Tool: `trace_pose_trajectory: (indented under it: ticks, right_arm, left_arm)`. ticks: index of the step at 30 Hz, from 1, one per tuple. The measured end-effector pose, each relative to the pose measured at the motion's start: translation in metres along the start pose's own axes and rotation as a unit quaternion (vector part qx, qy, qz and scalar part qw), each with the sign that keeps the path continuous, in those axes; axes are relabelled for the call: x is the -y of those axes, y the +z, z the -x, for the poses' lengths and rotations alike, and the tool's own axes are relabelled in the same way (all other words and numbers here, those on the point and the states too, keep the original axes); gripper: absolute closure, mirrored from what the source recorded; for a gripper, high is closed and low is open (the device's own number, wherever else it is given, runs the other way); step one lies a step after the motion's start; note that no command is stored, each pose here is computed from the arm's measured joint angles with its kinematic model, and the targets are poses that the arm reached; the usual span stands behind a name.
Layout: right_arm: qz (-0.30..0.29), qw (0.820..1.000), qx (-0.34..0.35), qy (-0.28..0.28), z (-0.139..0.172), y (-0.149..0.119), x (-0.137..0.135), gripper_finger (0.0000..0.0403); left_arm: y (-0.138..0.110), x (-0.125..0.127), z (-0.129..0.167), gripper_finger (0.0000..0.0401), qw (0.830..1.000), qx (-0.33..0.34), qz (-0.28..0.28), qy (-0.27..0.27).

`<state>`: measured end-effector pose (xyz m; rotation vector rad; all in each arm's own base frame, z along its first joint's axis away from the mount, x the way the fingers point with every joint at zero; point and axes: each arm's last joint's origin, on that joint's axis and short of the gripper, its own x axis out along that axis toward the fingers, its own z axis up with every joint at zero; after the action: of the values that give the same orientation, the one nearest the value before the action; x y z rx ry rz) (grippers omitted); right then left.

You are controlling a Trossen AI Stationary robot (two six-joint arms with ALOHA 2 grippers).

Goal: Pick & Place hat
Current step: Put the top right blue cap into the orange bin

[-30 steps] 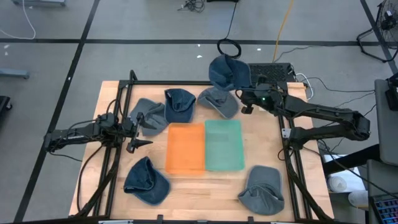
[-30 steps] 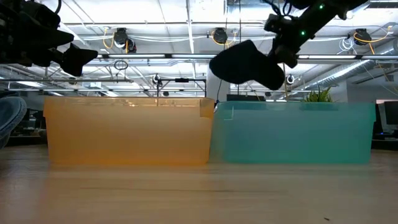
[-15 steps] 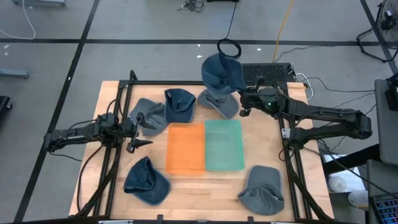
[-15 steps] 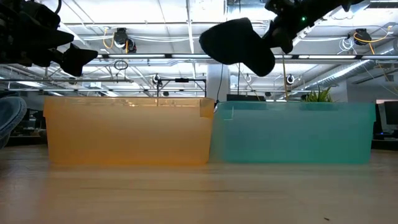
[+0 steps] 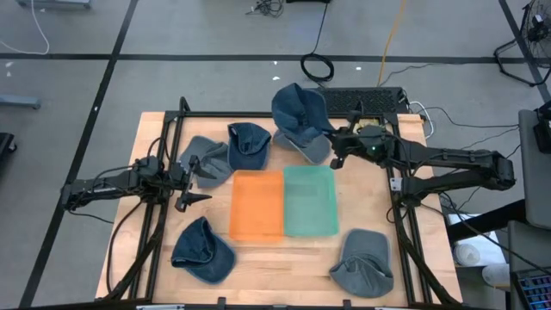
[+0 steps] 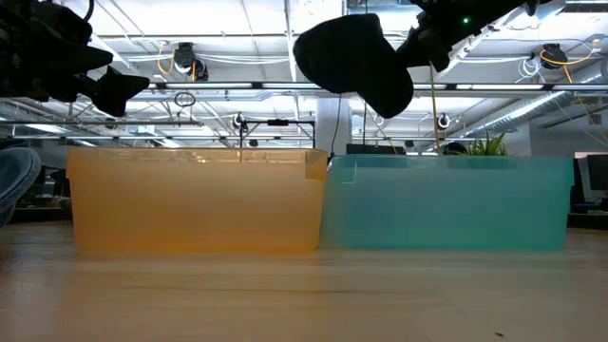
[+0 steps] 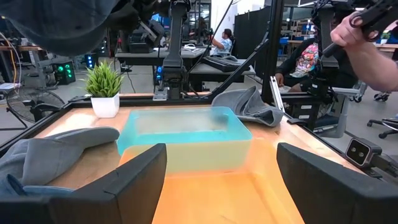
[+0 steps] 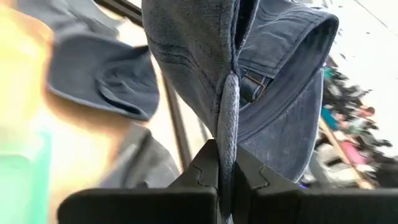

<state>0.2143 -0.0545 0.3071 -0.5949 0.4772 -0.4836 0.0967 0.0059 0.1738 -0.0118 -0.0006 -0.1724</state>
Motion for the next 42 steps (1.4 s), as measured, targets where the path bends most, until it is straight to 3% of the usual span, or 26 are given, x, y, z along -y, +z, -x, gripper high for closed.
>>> trace_pose_trajectory:
  ticks: [8, 16, 29, 42]
  right_arm:
    - [-0.067, 0.995, 0.056, 0.048, 0.000, 0.006, -0.001, 0.0403]
    - [-0.151, 0.974, 0.132, 0.106, 0.003, 0.018, -0.001, 0.0403]
    - [-0.242, 0.934, 0.224, 0.135, 0.006, 0.001, -0.043, 0.0403]
    - [-0.250, 0.895, 0.284, 0.236, 0.013, -0.009, -0.065, 0.0403]
  left_arm:
    - [0.000, 0.000, 0.000, 0.0091, 1.000, 0.000, 0.000, 0.000]
    - [0.000, 0.000, 0.000, 0.0091, 1.000, 0.000, 0.000, 0.000]
    - [0.000, 0.000, 0.000, 0.0091, 1.000, 0.000, 0.008, 0.000]
    - [0.000, 0.000, 0.000, 0.0091, 1.000, 0.001, -0.005, 0.000]
